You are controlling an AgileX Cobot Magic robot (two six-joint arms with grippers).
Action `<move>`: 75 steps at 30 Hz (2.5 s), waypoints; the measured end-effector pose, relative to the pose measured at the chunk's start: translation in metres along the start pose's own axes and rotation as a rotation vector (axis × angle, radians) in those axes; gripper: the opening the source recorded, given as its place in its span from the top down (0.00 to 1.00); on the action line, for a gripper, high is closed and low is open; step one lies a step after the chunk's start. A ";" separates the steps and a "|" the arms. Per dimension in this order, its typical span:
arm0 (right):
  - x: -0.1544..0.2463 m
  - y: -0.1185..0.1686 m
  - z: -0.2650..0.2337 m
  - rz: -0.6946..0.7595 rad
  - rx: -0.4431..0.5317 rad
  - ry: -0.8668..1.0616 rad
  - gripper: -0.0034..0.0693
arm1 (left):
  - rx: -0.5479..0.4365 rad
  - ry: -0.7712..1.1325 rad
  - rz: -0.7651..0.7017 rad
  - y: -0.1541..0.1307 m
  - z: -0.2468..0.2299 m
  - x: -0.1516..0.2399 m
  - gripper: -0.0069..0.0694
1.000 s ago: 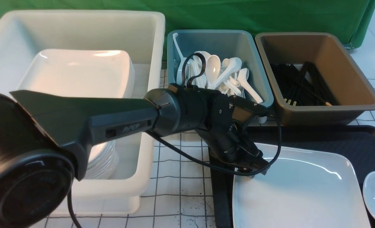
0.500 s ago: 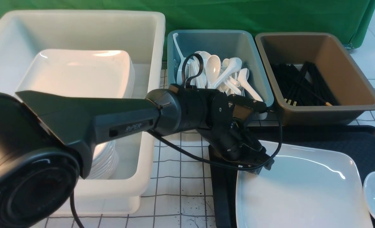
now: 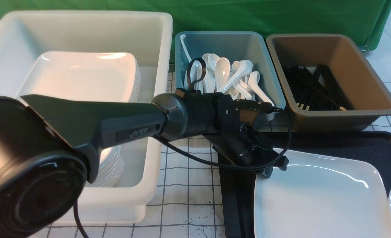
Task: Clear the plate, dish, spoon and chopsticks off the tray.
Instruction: Use the left arm to grab a plate from the dinner plate, then use the left arm to put the plate into the large storage box on the left
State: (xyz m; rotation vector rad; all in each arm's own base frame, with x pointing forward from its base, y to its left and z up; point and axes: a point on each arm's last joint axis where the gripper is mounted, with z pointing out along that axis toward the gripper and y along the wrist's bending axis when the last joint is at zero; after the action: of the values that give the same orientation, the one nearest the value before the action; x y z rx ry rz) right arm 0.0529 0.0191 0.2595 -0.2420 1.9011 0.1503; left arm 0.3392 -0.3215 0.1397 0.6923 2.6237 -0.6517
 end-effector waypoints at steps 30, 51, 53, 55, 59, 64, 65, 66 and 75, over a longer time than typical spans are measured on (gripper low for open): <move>0.000 0.000 0.000 0.000 0.000 0.000 0.62 | 0.032 -0.023 0.136 -0.029 -0.079 -0.012 0.85; 0.000 0.000 0.000 0.000 0.000 0.000 0.62 | 0.049 -0.056 0.192 -0.042 -0.114 -0.014 0.89; 0.000 0.000 0.000 0.000 0.000 0.000 0.62 | 0.047 -0.058 0.197 -0.043 -0.116 -0.014 0.89; 0.000 0.000 0.000 0.000 0.000 0.000 0.62 | 0.039 -0.060 0.212 -0.043 -0.121 -0.014 0.89; 0.000 0.000 0.000 0.000 0.000 0.000 0.63 | -0.008 -0.087 0.282 -0.044 -0.142 -0.015 0.89; 0.000 0.000 0.000 0.001 0.000 0.000 0.63 | -0.063 -0.184 0.317 -0.039 -0.187 -0.021 0.89; 0.000 0.000 0.000 0.001 0.000 0.000 0.63 | -0.067 -0.205 0.304 -0.036 -0.197 -0.022 0.89; 0.000 0.000 0.000 0.002 0.000 0.000 0.63 | -0.075 -0.235 0.286 -0.031 -0.209 -0.024 0.89; 0.000 0.000 0.000 0.004 0.000 0.000 0.63 | -0.127 -0.483 0.012 0.037 -0.306 -0.030 0.88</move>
State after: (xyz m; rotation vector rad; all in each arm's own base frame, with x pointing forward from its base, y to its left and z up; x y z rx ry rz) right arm 0.0529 0.0191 0.2595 -0.2382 1.9017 0.1530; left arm 0.3192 -0.1472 0.3953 0.4445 2.1894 -0.5593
